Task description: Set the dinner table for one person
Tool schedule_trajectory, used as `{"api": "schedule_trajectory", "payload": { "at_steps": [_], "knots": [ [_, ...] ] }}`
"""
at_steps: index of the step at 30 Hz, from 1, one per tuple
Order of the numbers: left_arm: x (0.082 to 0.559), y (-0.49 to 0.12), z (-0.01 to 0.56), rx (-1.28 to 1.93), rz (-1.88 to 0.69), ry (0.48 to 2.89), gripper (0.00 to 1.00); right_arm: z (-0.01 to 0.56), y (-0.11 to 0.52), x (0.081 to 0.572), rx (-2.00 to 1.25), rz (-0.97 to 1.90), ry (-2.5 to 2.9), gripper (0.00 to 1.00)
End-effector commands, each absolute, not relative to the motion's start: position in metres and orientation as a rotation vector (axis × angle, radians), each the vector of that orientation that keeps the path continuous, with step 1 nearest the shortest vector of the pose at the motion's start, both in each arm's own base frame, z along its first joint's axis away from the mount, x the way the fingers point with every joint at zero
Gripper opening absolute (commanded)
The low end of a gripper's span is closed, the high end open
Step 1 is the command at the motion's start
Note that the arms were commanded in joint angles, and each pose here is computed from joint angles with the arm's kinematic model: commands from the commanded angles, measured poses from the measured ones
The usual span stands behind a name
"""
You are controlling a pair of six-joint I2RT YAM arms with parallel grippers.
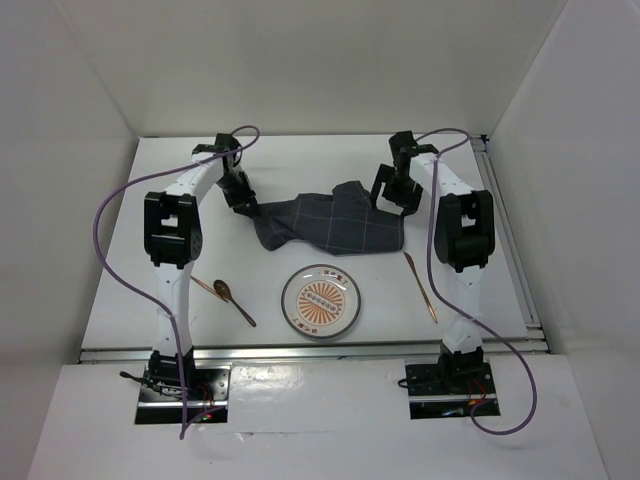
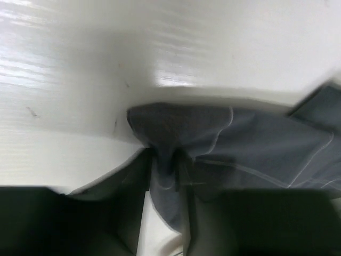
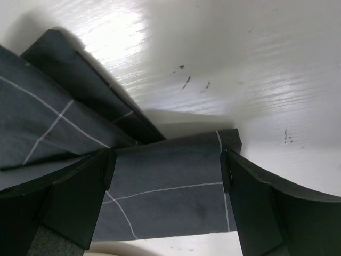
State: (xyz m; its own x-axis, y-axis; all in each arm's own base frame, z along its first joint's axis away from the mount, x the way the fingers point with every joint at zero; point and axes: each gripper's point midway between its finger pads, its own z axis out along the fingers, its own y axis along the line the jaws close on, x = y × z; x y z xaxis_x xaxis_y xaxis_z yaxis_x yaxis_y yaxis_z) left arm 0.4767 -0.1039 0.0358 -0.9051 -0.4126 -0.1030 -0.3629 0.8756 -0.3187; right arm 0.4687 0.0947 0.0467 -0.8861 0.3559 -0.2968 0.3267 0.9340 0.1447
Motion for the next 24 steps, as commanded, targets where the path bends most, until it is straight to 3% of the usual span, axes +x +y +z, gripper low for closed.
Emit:
{"api": "schedule_trajectory", "payload": {
  "at_steps": [1, 2, 3, 12, 17, 22, 23, 24],
  "knots": [
    [0.479, -0.11, 0.029, -0.613, -0.492, 2.878, 0.23, 0.057, 0.089, 0.469, 0.611, 0.152, 2.765, 0.92],
    [0.48, -0.106, 0.029, -0.626, -0.491, 2.873, 0.04, 0.057, 0.085, 0.47, 0.64, 0.153, 2.759, 0.92],
    [0.478, -0.105, 0.028, -0.63, -0.488, 2.882, 0.0, 0.054, 0.087, 0.468, 0.639, 0.17, 2.766, 0.92],
    [0.484, -0.107, 0.055, -0.576, -0.515, 2.835, 0.0, 0.046, 0.085, 0.455, 0.799, 0.244, 2.778, 0.92],
    [0.488, -0.107, 0.074, -0.558, -0.527, 2.792, 0.0, 0.037, 0.094, 0.452, 0.844, 0.311, 2.795, 0.73],
    [0.495, -0.109, 0.095, -0.513, -0.545, 2.755, 0.0, 0.039, 0.092, 0.459, 0.909, 0.29, 2.749, 0.37],
    [0.496, -0.104, 0.098, -0.51, -0.541, 2.752, 0.0, 0.048, 0.088, 0.462, 0.905, 0.268, 2.726, 0.24],
    [0.498, -0.104, 0.101, -0.494, -0.541, 2.743, 0.0, 0.052, 0.086, 0.463, 0.917, 0.256, 2.709, 0.18]
  ]
}}
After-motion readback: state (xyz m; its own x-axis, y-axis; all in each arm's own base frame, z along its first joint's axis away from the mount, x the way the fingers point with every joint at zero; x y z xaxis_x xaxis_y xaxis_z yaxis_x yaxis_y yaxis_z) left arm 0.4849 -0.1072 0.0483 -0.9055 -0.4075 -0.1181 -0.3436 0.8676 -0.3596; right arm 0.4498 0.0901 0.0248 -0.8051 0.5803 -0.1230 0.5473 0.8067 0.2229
